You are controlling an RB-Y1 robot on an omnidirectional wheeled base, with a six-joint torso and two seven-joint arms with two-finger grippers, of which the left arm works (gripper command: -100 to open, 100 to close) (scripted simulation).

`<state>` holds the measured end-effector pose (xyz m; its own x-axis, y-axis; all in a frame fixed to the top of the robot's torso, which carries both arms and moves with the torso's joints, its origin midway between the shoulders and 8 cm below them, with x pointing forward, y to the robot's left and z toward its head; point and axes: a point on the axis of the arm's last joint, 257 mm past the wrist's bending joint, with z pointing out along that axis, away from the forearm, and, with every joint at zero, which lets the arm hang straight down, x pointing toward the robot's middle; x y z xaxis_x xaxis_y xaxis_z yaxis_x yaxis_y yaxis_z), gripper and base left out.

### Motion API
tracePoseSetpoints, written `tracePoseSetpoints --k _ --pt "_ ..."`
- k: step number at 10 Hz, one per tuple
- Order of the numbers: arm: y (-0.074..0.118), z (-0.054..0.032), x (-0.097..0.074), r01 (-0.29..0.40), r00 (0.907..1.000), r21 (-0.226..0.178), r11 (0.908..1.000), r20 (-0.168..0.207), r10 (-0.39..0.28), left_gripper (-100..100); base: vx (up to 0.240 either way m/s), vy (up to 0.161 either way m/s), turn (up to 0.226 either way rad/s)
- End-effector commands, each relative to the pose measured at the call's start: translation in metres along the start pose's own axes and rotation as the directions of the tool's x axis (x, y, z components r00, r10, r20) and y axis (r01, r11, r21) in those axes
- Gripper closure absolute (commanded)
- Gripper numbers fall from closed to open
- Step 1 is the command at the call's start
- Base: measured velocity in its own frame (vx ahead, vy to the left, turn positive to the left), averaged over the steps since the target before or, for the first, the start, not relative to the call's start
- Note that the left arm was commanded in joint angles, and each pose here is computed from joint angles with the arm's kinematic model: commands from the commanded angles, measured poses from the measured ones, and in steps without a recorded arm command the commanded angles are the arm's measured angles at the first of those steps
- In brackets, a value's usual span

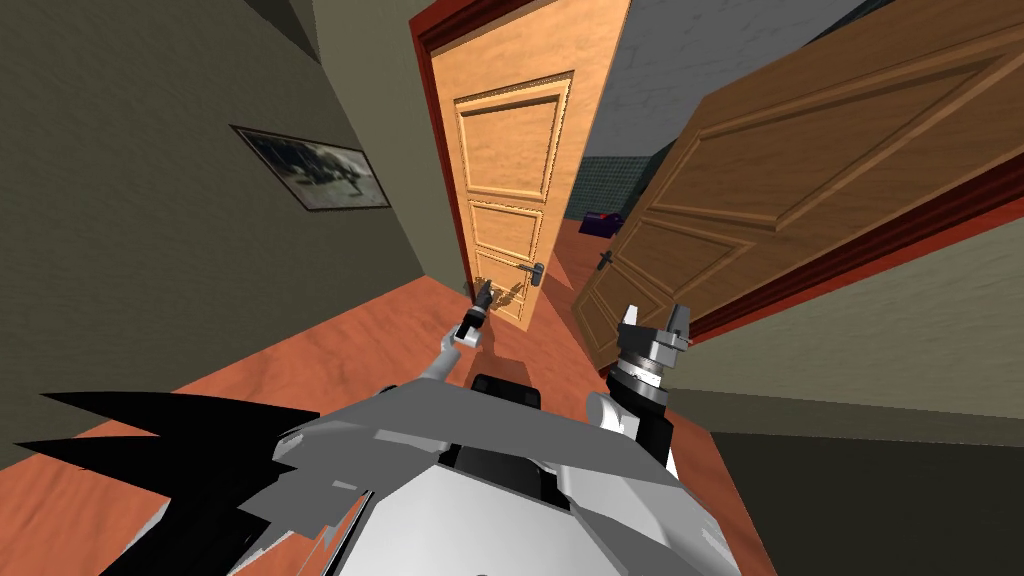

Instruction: Push the door open

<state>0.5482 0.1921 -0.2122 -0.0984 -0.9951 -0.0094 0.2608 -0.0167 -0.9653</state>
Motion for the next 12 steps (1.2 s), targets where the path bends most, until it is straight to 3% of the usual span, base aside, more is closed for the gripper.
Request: tracePoseSetpoints --k 1,5,12 --pt "0.009 0.0078 0.008 0.003 0.9999 -0.022 0.9998 -0.014 -0.003 -100 0.113 -0.003 -0.026" --pt "0.032 0.0206 0.029 0.007 0.9988 -0.076 0.9971 -0.048 -0.011 -100 0.093 0.000 -0.022" --pt "0.061 0.0332 0.060 0.010 0.9952 -0.153 0.9882 -0.095 -0.025 -100 0.081 -0.002 -0.017"
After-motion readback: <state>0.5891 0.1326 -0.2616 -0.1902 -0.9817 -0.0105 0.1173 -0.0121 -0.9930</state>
